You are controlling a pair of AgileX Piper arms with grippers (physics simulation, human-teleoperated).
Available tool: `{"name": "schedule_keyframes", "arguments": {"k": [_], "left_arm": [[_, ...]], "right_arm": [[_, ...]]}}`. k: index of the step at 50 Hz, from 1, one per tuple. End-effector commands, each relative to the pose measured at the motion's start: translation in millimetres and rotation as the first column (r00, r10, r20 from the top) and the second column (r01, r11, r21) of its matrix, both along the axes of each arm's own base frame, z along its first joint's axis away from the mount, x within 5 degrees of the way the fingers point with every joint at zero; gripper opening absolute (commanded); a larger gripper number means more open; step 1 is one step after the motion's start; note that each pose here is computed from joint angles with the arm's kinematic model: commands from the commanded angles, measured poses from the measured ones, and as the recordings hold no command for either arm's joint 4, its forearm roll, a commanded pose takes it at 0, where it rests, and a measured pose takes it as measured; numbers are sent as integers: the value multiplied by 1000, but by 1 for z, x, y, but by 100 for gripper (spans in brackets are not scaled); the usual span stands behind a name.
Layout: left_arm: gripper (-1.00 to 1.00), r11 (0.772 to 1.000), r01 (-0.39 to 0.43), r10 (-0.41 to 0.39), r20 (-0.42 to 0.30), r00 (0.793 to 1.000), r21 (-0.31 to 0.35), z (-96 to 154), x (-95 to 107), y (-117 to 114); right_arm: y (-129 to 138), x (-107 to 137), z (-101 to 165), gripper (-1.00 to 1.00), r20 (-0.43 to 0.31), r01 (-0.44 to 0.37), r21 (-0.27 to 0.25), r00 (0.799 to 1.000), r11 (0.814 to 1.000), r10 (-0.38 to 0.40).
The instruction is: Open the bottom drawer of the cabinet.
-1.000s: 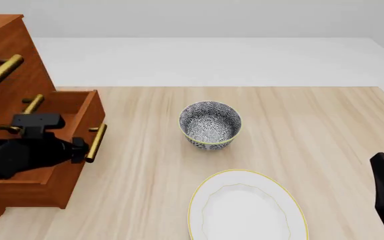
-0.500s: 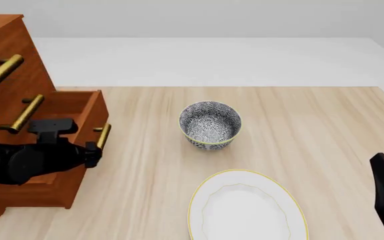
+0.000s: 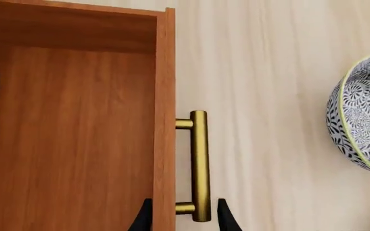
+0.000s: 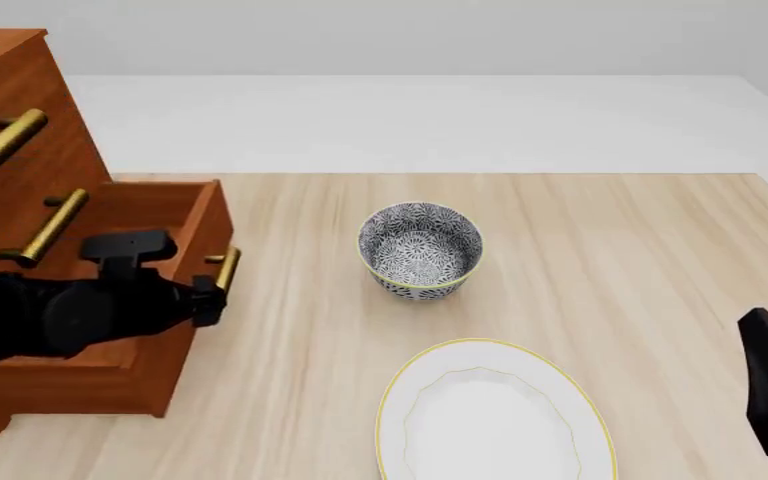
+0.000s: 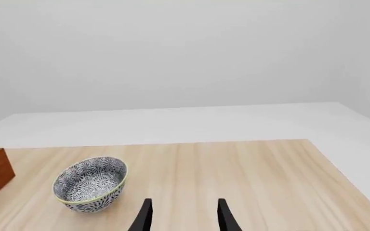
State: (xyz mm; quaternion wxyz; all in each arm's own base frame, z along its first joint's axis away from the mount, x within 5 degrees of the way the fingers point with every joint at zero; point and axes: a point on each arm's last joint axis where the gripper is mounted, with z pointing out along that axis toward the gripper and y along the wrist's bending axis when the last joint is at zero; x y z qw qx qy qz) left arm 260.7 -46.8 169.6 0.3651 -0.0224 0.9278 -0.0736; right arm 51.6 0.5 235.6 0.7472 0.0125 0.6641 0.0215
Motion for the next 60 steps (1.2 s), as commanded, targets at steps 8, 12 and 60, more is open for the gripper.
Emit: {"name": "schedule_keyframes", "arguments": {"k": [8, 12, 60], "left_arm": [[100, 991, 121, -121, 0, 993, 59, -4, 12, -19], [100, 989, 133, -133, -5, 991, 63, -6, 13, -21], [100, 965, 253, -254, -1, 967, 65, -3, 15, -58]], "right_arm": [[0, 0, 0, 100, 1, 5, 3, 1000, 1000, -5], [0, 0, 1, 100, 3, 6, 4, 1000, 1000, -6], [-2, 0, 1, 100, 5, 31, 8, 1000, 999, -31]]}}
